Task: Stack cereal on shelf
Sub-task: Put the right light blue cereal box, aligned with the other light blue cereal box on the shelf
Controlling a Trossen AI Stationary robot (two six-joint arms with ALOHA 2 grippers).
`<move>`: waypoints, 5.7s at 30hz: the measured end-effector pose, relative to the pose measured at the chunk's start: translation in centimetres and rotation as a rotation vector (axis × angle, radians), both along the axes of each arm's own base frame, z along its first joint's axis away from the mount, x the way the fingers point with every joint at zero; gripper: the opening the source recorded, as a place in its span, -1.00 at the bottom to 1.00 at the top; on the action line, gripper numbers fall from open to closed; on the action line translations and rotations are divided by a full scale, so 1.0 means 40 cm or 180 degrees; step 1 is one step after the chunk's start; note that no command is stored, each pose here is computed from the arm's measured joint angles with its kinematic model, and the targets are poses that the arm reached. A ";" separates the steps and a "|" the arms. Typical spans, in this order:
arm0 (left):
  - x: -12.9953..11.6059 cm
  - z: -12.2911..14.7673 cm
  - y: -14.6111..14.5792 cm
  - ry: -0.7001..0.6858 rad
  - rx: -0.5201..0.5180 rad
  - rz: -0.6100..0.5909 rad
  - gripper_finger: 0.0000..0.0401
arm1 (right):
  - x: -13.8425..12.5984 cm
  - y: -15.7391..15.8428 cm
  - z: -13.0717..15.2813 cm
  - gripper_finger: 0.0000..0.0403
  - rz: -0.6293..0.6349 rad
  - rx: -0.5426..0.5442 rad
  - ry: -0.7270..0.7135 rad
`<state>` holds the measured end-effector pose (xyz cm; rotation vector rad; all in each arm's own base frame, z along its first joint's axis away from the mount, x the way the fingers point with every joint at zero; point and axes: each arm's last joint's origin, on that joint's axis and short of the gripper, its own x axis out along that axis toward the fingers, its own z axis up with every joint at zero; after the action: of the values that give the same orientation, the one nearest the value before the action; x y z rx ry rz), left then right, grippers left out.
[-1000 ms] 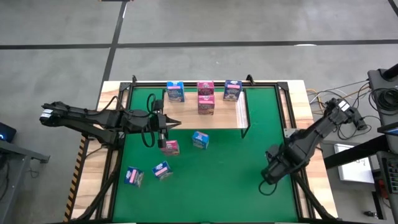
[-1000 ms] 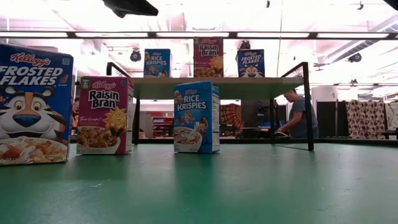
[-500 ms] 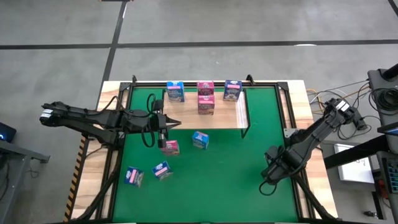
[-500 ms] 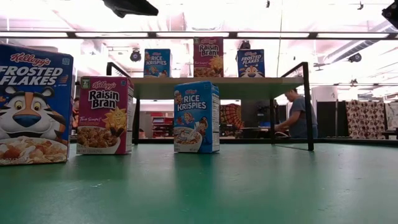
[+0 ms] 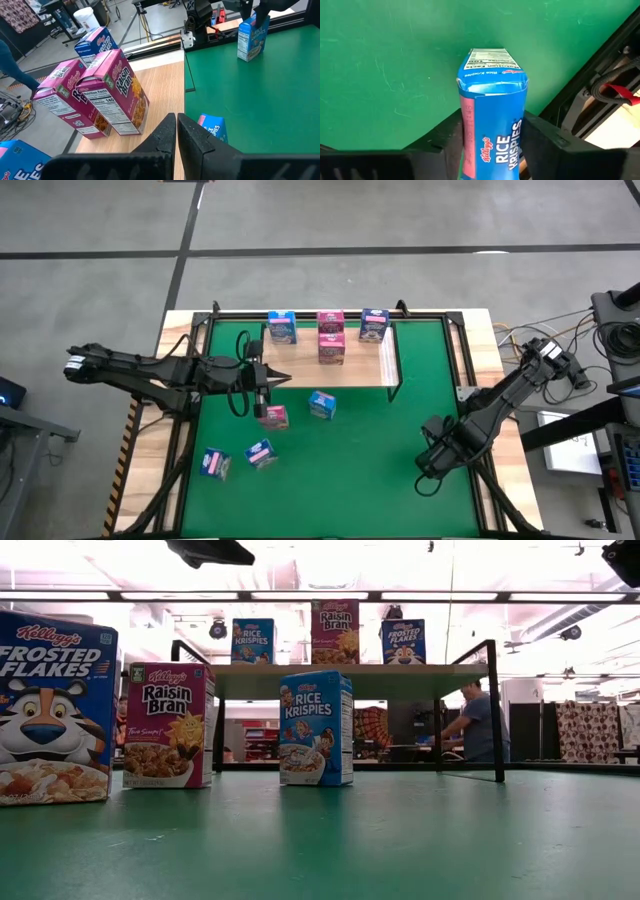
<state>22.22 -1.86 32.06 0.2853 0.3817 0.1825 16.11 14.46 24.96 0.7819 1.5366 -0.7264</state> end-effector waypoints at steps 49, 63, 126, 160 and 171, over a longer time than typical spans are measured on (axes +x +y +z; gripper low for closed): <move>-0.104 0.032 0.010 -0.0791 0.0046 -0.0059 -1.00 | 0.321 -0.226 0.327 -0.42 0.1788 -0.2144 -0.3290; -0.103 0.027 0.010 -0.0733 0.0045 -0.0057 -1.00 | 0.394 -0.311 0.289 -0.42 0.2080 -0.2301 -0.3154; -0.105 0.029 0.011 -0.0742 0.0076 -0.0062 -1.00 | 0.664 -0.400 0.359 0.03 0.2625 -0.2092 -0.1984; -0.058 0.019 0.013 -0.0750 0.0205 0.0312 -0.68 | 0.495 -0.219 0.348 -0.13 0.3148 -0.1915 -0.1979; -0.036 0.032 0.012 -0.0982 0.0310 0.0419 0.08 | 0.398 -0.234 0.272 -0.13 0.3082 -0.2164 -0.2575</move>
<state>20.76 -1.37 33.33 0.3226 0.0853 0.3698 32.03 5.09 35.83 -0.2225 0.6751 -0.1095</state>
